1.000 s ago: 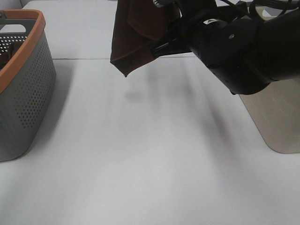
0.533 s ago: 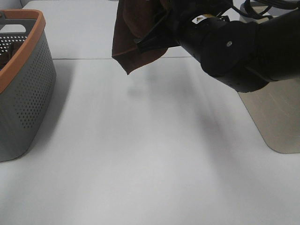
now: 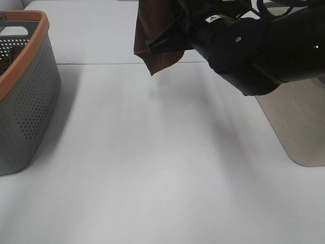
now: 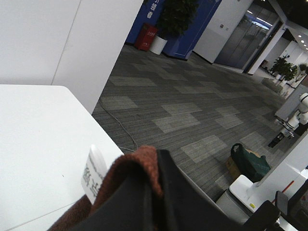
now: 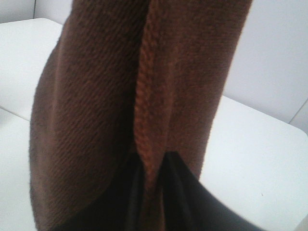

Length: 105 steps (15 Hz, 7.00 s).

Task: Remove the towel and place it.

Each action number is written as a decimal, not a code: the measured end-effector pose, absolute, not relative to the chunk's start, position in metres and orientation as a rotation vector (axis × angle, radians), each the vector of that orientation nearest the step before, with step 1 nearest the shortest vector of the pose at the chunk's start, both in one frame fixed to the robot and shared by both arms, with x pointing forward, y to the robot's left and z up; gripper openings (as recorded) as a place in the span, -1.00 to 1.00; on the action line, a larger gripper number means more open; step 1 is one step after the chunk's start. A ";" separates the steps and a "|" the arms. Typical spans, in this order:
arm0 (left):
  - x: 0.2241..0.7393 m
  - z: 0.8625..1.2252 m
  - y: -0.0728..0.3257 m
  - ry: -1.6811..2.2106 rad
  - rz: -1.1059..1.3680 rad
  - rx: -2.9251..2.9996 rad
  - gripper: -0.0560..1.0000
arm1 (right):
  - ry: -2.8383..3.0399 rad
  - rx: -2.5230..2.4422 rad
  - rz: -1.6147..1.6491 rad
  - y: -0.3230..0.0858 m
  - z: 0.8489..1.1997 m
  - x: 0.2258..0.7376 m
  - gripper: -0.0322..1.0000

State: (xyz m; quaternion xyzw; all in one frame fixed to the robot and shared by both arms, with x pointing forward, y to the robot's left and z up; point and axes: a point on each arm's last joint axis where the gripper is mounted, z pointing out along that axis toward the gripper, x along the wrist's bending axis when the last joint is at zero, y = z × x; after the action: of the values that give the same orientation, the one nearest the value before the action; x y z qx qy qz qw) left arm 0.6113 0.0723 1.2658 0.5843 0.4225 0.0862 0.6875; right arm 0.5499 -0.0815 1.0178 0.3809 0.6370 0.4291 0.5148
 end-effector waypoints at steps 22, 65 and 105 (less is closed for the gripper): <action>0.623 1.226 0.128 1.175 0.149 1.708 -0.89 | 2.447 0.661 1.310 -0.051 1.033 0.481 -0.94; 0.668 1.010 0.098 1.641 0.280 2.403 -0.89 | 2.184 1.635 0.522 -0.164 1.022 0.630 -0.94; 0.578 0.963 0.126 1.800 -0.162 2.608 0.61 | 2.464 1.898 -0.018 -0.188 0.938 0.562 -0.02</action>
State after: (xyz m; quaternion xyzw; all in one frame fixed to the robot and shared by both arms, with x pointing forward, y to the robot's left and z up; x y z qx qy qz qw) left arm 0.5782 0.1263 0.9628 0.8218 0.5673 -0.0510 -0.0155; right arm 0.5617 -0.1878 0.9377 0.6101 0.7921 -0.0057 0.0157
